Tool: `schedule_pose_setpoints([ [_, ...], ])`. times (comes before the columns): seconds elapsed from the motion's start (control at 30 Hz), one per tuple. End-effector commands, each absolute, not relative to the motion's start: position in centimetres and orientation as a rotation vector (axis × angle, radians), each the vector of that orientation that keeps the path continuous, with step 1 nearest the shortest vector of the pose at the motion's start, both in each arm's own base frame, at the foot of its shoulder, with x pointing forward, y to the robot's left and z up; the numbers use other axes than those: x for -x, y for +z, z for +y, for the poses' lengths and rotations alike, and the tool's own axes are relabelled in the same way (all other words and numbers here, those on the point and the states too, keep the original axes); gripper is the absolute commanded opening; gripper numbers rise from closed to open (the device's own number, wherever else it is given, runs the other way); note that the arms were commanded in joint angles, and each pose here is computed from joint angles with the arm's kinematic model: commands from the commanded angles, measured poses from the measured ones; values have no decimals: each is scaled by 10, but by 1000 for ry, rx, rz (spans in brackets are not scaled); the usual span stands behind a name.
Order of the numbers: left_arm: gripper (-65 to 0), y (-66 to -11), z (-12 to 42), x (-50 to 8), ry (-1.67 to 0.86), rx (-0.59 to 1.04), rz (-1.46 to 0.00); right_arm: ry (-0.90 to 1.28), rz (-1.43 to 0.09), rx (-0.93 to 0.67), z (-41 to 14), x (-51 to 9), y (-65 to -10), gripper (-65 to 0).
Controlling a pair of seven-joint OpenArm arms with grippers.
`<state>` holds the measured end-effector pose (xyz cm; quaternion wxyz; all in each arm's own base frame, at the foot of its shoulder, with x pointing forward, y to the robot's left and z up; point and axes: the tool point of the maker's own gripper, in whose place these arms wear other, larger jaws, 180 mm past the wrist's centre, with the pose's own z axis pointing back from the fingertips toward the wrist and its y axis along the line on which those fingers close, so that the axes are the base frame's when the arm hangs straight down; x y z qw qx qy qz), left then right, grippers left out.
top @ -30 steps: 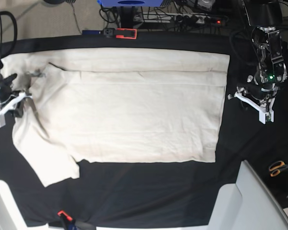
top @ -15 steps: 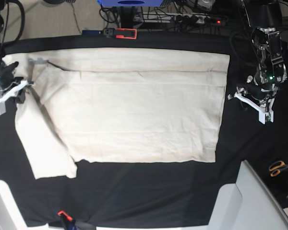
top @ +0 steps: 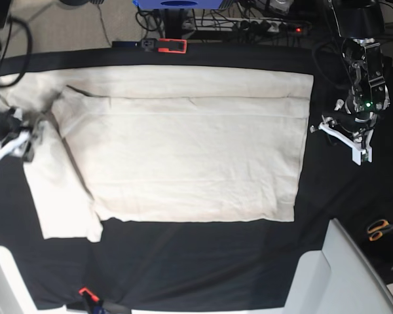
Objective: Fold the T-shirt properly
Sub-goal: 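Fold the grasped shirt side inward toward the shirt's middle with right gripper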
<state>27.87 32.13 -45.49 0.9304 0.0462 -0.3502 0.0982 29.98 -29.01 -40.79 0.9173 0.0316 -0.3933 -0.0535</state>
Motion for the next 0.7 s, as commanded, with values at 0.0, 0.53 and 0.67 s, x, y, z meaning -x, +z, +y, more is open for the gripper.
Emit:
schedule_pose_setpoints([
  [0.0,-426,-441,328,-289,195,-108,-766,-119,-856,-60,-301,-318,-392,-308],
  [0.53,-426,-441,331,-288,204,-112,-766,-317,-674,-195,-334,-355,-455,-309],
  [0.67,-426,-441,331,-288,202,-112,-765,-343,-632,-204,-333,-344,-469,-309],
])
